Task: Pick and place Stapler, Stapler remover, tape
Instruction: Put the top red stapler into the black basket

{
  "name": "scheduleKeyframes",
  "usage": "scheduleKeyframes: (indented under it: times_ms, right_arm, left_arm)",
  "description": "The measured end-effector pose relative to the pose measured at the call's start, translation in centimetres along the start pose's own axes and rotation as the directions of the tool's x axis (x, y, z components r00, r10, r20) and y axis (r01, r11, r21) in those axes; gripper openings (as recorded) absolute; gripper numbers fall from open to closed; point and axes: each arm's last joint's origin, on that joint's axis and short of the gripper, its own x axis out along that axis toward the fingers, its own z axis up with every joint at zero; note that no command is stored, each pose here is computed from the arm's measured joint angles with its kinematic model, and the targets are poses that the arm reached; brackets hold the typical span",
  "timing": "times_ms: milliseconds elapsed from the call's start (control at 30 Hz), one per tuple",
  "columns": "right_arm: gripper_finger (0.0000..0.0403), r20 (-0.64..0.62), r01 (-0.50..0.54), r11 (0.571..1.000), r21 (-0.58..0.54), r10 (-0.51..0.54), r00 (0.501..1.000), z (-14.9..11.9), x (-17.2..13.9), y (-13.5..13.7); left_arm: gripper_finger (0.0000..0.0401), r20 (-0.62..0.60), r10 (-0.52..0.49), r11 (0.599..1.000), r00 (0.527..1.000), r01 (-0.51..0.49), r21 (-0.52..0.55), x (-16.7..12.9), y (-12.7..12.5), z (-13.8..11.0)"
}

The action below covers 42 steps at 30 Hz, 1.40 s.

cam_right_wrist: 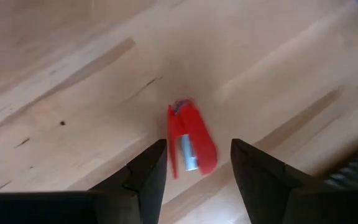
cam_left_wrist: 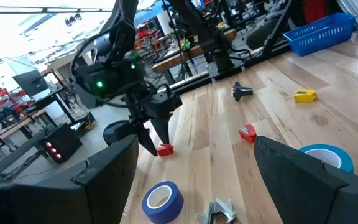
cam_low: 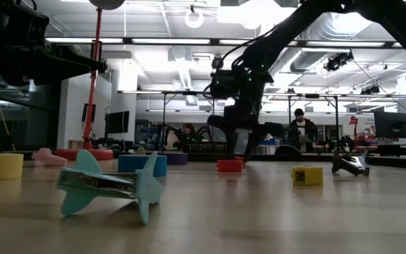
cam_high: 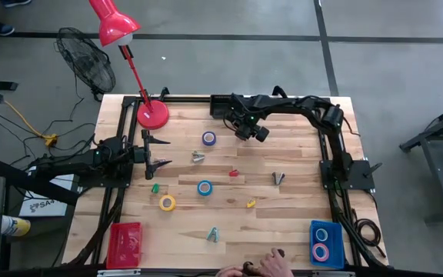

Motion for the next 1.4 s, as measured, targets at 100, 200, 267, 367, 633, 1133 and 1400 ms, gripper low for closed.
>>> scheduleKeyframes:
  times_ms: [100, 200, 267, 367, 633, 1133, 1400]
  right_arm:
    - [0.0169, -0.001, -0.002, 1.000, 0.008, 0.002, 1.000, 0.0, 0.1, 0.0]
    - [0.0169, 0.001, -0.007, 0.999, 0.034, 0.007, 1.000, 0.0, 0.2, 0.0]
    - [0.0169, 0.001, -0.015, 0.999, 0.052, 0.015, 1.000, 0.0, 0.2, 0.1]
    - [0.0161, 0.001, -0.035, 0.996, 0.084, 0.035, 0.999, 0.0, 0.2, 0.3]
    - [0.0107, -0.003, -0.084, 0.978, 0.192, 0.086, 0.996, -0.1, 0.1, 0.8]
    - [0.0049, -0.036, -0.017, 0.797, 0.603, 0.048, 0.998, 0.6, -1.9, 0.4]
    - [0.0050, -0.046, 0.084, 0.573, 0.815, -0.081, 0.996, 0.5, -6.4, -2.5]
  left_arm:
    - [0.0316, 0.001, 0.000, 1.000, 1.000, 0.000, 0.000, 0.0, 0.0, 0.0]
    - [0.0316, 0.000, 0.000, 1.000, 1.000, 0.000, 0.000, 0.0, 0.0, 0.0]
    - [0.0316, 0.000, 0.000, 1.000, 1.000, 0.000, 0.000, 0.0, 0.0, 0.0]
    - [0.0316, 0.000, 0.000, 1.000, 1.000, 0.000, 0.000, 0.0, 0.0, 0.0]
    - [0.0316, 0.000, 0.000, 1.000, 1.000, 0.000, 0.000, 0.0, 0.0, 0.0]
    - [0.0316, 0.000, 0.000, 1.000, 1.000, 0.000, 0.000, 0.0, 0.0, 0.0]
    - [0.0316, 0.000, 0.000, 1.000, 1.000, 0.000, 0.000, 0.0, 0.0, 0.0]
